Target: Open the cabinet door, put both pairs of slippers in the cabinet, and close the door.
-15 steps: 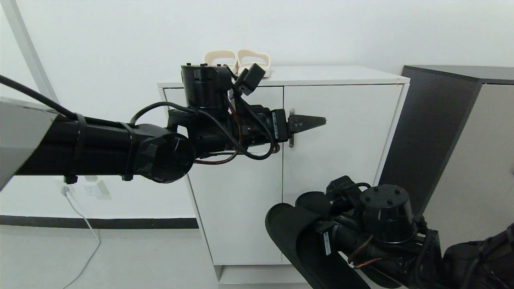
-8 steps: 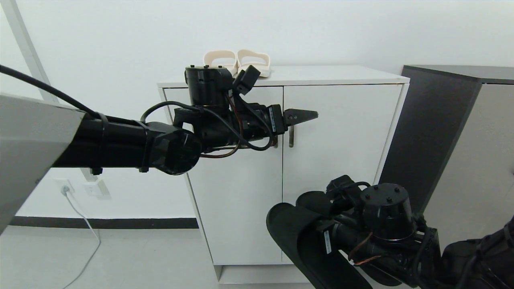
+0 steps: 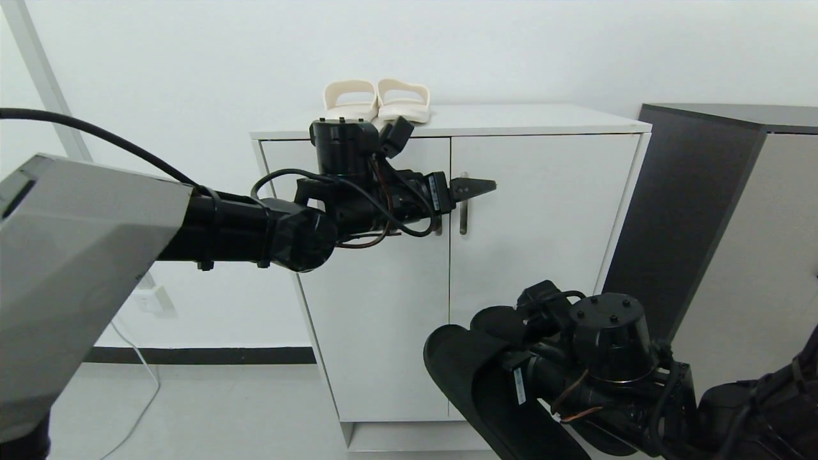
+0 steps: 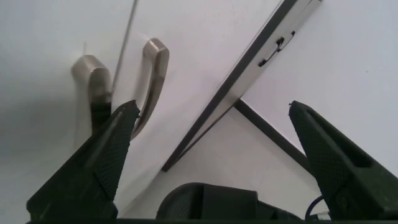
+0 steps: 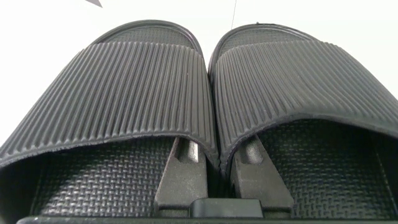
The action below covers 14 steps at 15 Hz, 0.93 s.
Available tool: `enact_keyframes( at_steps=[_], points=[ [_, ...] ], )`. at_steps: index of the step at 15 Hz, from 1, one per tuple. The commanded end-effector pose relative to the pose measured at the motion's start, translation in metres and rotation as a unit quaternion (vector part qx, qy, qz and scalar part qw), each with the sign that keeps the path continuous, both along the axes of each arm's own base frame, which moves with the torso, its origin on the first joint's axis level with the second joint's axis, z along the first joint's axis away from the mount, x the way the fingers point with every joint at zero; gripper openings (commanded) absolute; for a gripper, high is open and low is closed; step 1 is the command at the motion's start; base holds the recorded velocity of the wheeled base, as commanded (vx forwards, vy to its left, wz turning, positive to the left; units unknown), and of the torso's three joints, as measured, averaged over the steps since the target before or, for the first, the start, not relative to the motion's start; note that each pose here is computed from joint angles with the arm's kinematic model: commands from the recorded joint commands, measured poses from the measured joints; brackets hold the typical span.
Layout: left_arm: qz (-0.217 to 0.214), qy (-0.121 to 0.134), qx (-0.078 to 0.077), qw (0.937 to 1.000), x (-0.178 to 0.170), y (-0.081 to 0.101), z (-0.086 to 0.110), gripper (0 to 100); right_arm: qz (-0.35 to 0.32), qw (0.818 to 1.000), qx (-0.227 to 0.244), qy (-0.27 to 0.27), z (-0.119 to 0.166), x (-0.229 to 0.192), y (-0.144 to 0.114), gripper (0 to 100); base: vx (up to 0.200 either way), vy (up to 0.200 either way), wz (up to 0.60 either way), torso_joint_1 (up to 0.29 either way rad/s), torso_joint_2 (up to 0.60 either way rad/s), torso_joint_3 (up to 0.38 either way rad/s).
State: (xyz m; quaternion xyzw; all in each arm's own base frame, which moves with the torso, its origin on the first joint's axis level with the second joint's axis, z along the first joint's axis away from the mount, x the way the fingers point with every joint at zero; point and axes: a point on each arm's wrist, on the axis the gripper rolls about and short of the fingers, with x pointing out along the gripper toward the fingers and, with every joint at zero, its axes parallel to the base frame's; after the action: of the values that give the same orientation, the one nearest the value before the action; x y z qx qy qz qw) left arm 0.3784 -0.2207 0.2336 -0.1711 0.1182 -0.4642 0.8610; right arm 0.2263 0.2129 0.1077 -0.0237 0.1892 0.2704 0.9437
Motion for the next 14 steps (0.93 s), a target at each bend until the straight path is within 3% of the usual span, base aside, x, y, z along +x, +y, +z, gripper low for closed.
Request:
enact_keyframes(
  at_steps=[1, 8, 9, 14],
  points=[
    [0.002, 0.005, 0.003, 1.0000, 0.007, -0.004, -0.008, 100, 0.001, 1.000, -0.001, 0.002, -0.001, 0.000, 0.001, 0, 0.000, 0.000, 0.00, 0.000, 0.00, 0.000],
    [0.000, 0.013, 0.007, 0.9999, 0.015, -0.009, -0.020, 100, 0.010, 1.000, -0.002, 0.007, -0.004, 0.000, 0.001, 0, 0.000, 0.000, 0.00, 0.000, 0.00, 0.000],
    [0.000, 0.012, 0.007, 0.9999, 0.016, -0.010, -0.020, 0, 0.010, 1.000, -0.002, 0.007, -0.004, 0.000, 0.001, 0, 0.000, 0.000, 0.00, 0.000, 0.00, 0.000],
    [-0.005, 0.007, 0.004, 1.0000, 0.014, -0.012, -0.017, 0, 0.034, 0.999, 0.002, 0.011, -0.004, -0.004, 0.006, 0, 0.000, 0.000, 0.00, 0.000, 0.00, 0.000]
  ],
)
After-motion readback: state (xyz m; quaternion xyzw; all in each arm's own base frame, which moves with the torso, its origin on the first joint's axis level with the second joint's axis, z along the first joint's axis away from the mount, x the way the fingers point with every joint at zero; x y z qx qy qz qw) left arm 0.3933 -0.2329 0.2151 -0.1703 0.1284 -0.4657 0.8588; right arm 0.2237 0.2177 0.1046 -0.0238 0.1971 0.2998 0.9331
